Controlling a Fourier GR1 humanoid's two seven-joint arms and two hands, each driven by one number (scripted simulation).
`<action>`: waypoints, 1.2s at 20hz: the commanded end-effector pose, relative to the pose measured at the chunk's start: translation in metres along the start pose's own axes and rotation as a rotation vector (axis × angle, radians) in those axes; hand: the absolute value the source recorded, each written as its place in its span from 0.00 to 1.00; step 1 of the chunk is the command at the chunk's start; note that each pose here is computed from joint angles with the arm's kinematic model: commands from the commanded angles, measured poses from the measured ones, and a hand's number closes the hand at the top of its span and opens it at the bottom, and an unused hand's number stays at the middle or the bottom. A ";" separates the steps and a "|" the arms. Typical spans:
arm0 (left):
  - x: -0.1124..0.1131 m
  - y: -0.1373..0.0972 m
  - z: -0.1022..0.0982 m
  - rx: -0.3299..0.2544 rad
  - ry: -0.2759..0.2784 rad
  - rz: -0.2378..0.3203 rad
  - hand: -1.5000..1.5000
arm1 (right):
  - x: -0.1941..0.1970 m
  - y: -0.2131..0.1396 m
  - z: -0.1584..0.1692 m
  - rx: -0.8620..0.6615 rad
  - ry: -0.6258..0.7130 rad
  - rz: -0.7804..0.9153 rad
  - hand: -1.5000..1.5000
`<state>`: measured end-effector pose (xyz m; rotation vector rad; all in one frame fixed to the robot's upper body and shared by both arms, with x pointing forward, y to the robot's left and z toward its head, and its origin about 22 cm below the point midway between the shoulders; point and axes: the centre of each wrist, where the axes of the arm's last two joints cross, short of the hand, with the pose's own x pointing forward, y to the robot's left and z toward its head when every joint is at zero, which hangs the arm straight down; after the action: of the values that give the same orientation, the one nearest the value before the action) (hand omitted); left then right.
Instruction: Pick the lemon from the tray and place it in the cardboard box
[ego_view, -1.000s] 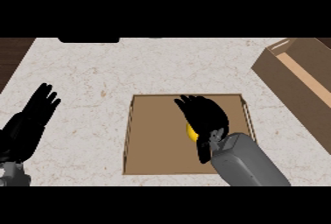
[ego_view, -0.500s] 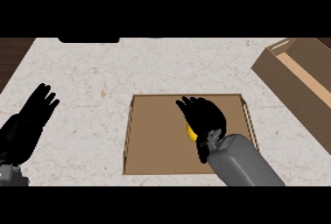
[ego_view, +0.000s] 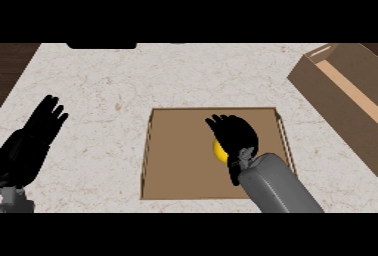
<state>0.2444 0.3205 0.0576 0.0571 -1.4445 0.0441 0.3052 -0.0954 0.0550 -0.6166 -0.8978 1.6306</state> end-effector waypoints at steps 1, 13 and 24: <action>-0.014 -0.001 0.003 0.007 0.000 -0.001 0.50 | 0.008 0.008 0.003 0.021 0.001 0.012 0.00; -0.014 0.003 -0.013 -0.019 0.001 0.001 0.50 | -0.006 0.030 -0.016 -0.043 -0.065 0.011 1.00; -0.010 -0.002 -0.013 0.019 -0.016 0.009 0.50 | -0.055 -0.003 -0.035 -0.130 0.054 -0.133 1.00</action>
<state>0.2485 0.3203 0.0496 0.0545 -1.4450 0.0469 0.3274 -0.1136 0.0264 -0.6369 -1.0190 1.5816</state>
